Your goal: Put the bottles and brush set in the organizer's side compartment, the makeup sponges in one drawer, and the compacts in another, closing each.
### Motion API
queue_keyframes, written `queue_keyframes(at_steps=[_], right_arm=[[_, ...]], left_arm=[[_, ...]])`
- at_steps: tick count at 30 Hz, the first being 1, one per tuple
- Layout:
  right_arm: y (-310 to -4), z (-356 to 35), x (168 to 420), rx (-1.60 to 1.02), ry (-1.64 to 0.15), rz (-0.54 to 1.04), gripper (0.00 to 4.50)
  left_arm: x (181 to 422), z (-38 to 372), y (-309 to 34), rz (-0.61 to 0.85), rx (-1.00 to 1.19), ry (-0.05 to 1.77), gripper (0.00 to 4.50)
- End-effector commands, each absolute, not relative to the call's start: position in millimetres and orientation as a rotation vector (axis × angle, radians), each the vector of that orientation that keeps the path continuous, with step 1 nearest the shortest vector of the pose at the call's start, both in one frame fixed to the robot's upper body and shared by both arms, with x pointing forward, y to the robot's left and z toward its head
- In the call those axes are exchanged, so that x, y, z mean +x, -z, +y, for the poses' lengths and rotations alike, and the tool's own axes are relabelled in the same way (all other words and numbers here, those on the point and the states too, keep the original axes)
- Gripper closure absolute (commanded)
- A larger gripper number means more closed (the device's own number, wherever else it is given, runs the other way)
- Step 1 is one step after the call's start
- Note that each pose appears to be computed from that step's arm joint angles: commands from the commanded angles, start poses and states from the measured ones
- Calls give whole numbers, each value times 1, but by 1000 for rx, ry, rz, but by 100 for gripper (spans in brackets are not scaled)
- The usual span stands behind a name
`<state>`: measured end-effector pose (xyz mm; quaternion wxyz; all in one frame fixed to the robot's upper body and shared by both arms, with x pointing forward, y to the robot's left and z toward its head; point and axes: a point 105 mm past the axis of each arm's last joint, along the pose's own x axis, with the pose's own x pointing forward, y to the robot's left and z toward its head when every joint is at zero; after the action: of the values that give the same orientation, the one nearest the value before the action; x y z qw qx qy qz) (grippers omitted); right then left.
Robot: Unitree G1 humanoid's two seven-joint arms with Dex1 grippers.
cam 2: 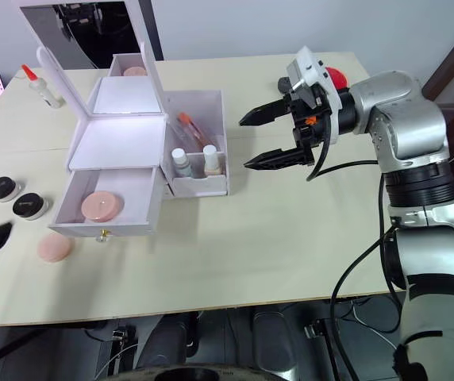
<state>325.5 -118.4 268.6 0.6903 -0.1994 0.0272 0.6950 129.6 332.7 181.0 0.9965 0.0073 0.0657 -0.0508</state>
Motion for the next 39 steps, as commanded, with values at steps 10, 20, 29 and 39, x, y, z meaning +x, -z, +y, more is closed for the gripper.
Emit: queue_keyframes(at_steps=[10, 20, 29, 39], right_arm=[[-272, -160, 338, -356, -1457, 102, 0], [-270, -134, 322, -391, -1578, 109, 0], [-280, -89, 299, -428, -1695, 56, 0], [-281, -88, 289, -425, -1657, 50, 0]], left_arm=[[34, 340, -123, 228, 0, -150, 2], [59, 325, -123, 207, 28, -87, 2], [135, 303, -118, 261, 33, 33, 2], [167, 326, -103, 266, 11, -74, 2]])
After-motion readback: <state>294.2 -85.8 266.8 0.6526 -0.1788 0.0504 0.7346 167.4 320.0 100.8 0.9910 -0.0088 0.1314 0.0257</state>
